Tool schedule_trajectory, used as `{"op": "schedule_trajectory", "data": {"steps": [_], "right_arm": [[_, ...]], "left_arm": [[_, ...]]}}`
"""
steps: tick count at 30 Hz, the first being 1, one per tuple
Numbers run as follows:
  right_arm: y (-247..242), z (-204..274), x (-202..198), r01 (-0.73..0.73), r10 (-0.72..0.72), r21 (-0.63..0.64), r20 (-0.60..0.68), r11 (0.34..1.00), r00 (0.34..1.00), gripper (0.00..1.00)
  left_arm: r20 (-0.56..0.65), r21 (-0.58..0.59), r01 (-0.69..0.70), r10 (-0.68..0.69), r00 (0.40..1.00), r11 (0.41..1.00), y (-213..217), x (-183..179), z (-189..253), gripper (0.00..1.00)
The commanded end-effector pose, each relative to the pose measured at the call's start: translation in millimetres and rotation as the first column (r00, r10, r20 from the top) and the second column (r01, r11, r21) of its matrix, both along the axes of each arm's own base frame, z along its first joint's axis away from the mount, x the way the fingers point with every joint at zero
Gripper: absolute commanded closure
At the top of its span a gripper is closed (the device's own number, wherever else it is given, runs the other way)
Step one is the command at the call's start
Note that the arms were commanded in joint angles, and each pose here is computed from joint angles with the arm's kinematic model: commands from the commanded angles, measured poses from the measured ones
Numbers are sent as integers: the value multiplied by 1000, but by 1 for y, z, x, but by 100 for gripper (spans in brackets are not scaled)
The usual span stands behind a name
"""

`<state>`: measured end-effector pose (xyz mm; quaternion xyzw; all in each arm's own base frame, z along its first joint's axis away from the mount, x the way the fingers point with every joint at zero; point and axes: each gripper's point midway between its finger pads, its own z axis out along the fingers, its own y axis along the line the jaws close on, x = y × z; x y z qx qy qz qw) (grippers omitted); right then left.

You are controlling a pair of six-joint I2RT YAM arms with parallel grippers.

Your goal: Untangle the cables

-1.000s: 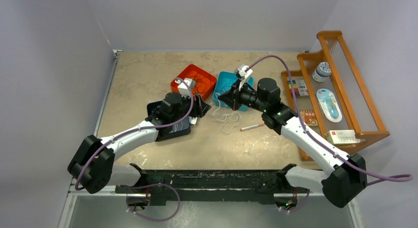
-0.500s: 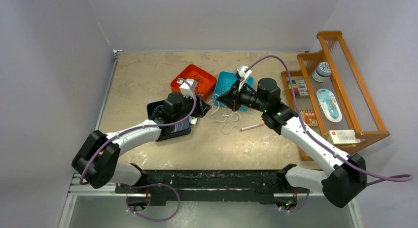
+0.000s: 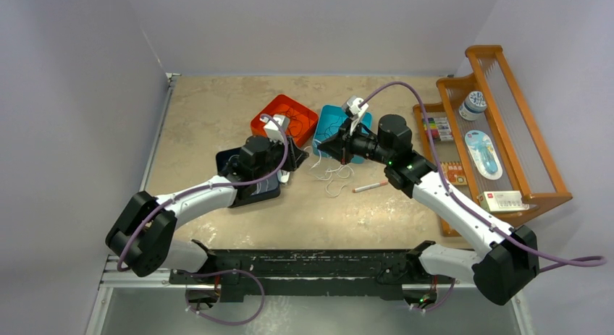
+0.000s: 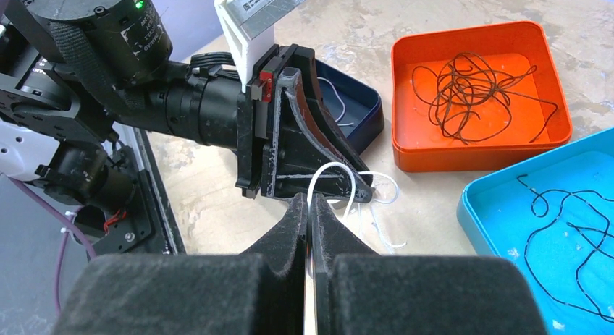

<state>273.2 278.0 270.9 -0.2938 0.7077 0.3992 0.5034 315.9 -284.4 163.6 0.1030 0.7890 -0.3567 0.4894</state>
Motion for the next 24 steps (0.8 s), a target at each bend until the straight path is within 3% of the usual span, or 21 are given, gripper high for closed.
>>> {"op": "schedule_trajectory", "data": {"steps": [1, 7, 16, 21, 24], "right_arm": [[5, 30, 2, -29, 25, 42, 93, 999, 995, 100], [-3, 25, 9, 35, -36, 19, 79, 999, 996, 100], [-53, -7, 34, 382, -383, -53, -8, 923, 924, 100], [-65, 8, 35, 436, -435, -28, 42, 899, 899, 98], [-62, 7, 31, 399, -396, -41, 67, 916, 916, 95]], "left_arm": [[74, -65, 17, -12, 997, 998, -9, 6, 29, 85], [64, -52, -54, 57, 996, 997, 1, 12, 34, 100], [111, 17, -224, 221, 969, 974, 37, 22, 80, 100], [161, 20, -301, 294, 942, 953, 57, 22, 115, 100], [209, 4, -307, 299, 931, 952, 63, 18, 146, 100]]}}
